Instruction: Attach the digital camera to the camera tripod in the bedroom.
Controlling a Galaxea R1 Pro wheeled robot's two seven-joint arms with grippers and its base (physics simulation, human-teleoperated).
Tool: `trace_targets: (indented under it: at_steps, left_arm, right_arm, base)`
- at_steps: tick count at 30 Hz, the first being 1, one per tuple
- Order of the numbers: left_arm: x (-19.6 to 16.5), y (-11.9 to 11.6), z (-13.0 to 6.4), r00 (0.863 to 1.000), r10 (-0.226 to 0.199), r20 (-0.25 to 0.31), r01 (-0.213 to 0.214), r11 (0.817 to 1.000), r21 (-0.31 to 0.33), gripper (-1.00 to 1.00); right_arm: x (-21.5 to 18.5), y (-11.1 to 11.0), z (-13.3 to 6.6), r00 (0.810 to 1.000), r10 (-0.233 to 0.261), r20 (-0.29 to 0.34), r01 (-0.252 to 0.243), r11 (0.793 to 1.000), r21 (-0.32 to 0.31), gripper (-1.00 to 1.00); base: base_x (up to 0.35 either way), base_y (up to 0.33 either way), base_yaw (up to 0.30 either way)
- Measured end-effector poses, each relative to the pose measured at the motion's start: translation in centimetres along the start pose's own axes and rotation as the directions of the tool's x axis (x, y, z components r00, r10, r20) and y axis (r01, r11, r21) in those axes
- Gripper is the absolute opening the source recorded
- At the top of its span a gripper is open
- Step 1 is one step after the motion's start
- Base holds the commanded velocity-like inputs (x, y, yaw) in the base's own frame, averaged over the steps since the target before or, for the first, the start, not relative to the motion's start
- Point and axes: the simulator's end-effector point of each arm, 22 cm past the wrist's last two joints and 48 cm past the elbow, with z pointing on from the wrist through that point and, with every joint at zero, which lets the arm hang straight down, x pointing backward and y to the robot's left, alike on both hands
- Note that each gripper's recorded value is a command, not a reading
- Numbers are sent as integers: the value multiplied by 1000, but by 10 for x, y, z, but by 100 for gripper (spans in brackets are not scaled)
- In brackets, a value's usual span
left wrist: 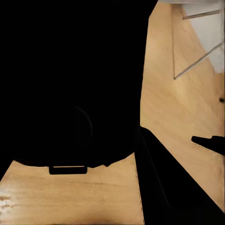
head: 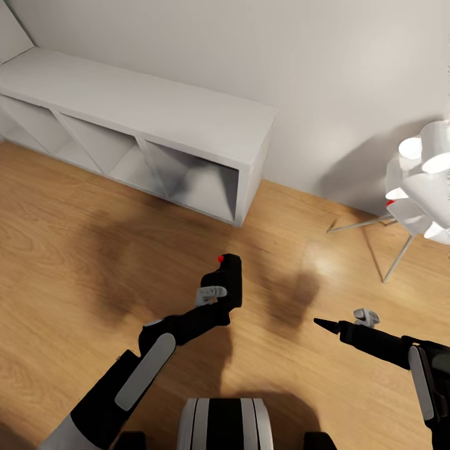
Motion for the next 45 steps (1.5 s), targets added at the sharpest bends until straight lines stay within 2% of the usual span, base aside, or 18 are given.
trace_targets:
  at_steps: [8, 10, 11, 12, 15, 23, 45]
  left_arm:
    - [-3, 12, -19, 1000, -1, -12, 2, 999, 33, -100]
    - [-7, 7, -25, 1000, -24, -10, 24, 998, 63, -100]
    - [-9, 1, -28, 998, -55, -9, 56, 993, 100, -100]
    - [-11, -3, -30, 998, -69, -8, 69, 990, 119, -100]
    - [-15, -10, -35, 997, -77, -2, 77, 987, 142, -100]
    - [-25, -22, -44, 997, -72, 15, 69, 985, 160, -100]
    - [-52, -58, -67, 997, -18, 75, 4, 982, 187, -100]
  right_arm:
    - [-10, 10, -11, 1000, -15, 26, 16, 1000, -15, 100]
    - [-13, 13, -13, 999, -19, 32, 20, 1000, -17, 100]
    - [-14, 14, -14, 999, -21, 35, 22, 1000, -18, 100]
    - [-15, 15, -15, 999, -22, 38, 22, 1000, -19, 100]
    - [-17, 19, -19, 999, -24, 45, 25, 999, -24, 100]
    - [-26, 29, -28, 997, -36, 70, 39, 999, -37, 100]
    - [-56, 50, -68, 984, -70, 165, 79, 996, -47, 100]
  base:
    - [0, 0, 0]
    - [0, 0, 0]
    - [0, 0, 0]
    - [0, 0, 0]
    - [0, 0, 0]
    - [0, 0, 0]
    - [0, 0, 0]
